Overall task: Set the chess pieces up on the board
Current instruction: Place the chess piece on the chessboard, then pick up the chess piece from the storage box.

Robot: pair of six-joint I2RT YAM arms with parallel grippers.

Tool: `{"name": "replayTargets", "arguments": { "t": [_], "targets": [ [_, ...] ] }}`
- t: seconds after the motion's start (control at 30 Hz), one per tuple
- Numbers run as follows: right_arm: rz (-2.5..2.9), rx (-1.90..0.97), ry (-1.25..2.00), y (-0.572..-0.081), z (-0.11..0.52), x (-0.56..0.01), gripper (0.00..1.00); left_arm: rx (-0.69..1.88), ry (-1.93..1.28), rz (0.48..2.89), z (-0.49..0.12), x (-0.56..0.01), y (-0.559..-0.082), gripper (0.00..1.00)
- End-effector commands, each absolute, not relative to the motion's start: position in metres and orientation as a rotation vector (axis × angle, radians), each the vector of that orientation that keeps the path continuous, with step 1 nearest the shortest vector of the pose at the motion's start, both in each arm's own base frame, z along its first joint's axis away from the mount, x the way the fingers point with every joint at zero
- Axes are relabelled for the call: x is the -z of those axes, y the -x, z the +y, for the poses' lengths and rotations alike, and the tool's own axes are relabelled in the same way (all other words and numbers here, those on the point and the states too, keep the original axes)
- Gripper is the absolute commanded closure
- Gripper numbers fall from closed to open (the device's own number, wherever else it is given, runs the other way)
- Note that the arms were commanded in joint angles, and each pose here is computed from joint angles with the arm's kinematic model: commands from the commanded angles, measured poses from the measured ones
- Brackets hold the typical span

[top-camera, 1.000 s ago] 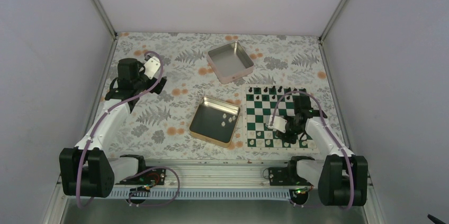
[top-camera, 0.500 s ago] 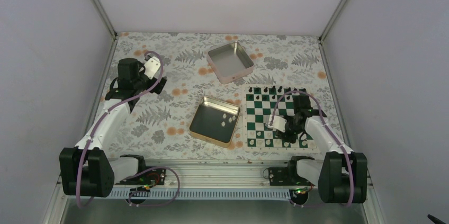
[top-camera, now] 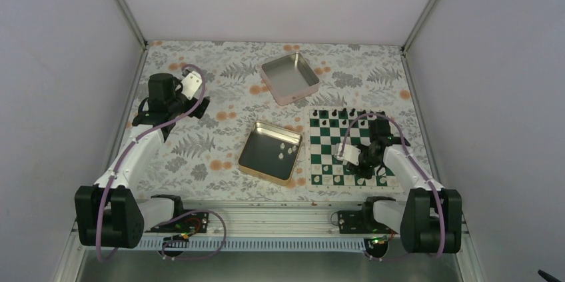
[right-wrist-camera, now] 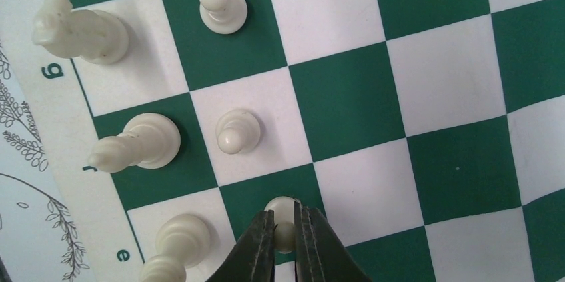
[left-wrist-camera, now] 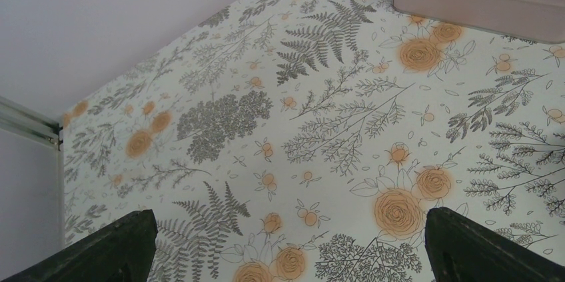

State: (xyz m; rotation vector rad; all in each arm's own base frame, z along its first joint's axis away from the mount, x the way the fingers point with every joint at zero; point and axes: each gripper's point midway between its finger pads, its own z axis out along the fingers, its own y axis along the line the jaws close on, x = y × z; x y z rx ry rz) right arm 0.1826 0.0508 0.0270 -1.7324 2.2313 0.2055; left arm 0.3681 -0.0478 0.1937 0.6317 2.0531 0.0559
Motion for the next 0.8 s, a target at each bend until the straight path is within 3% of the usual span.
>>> {"name": "replayTargets", "arguments": {
  "t": [0.0,0.1,0.2,0.37,0.6,0.77],
  "targets": [
    [2.253,-0.218,1.733,-0.181,0.048,-0.022,0.88,-0.048,-0.631,2.052,-0.049,-0.194,-0.370,0.00],
    [2.237,-0.190,1.717,-0.187,0.048,-0.027,0.66,-0.049,-0.632,2.053,-0.049,-0.193,-0.369,0.00],
    [2.203,-0.140,1.695,-0.196,0.048,-0.037,0.56,-0.052,-0.631,2.050,-0.049,-0.194,-0.370,0.00],
    [2.108,-0.123,1.660,-0.218,0.056,-0.076,0.55,-0.051,-0.631,2.050,-0.049,-0.194,-0.370,0.00],
    [2.010,-0.221,1.654,-0.253,0.080,-0.127,0.63,-0.054,-0.627,2.049,-0.049,-0.195,-0.370,0.00],
    [1.917,-0.294,1.732,-0.272,0.133,-0.147,0.67,-0.054,-0.627,2.047,-0.049,-0.196,-0.370,0.00]
  ]
}}
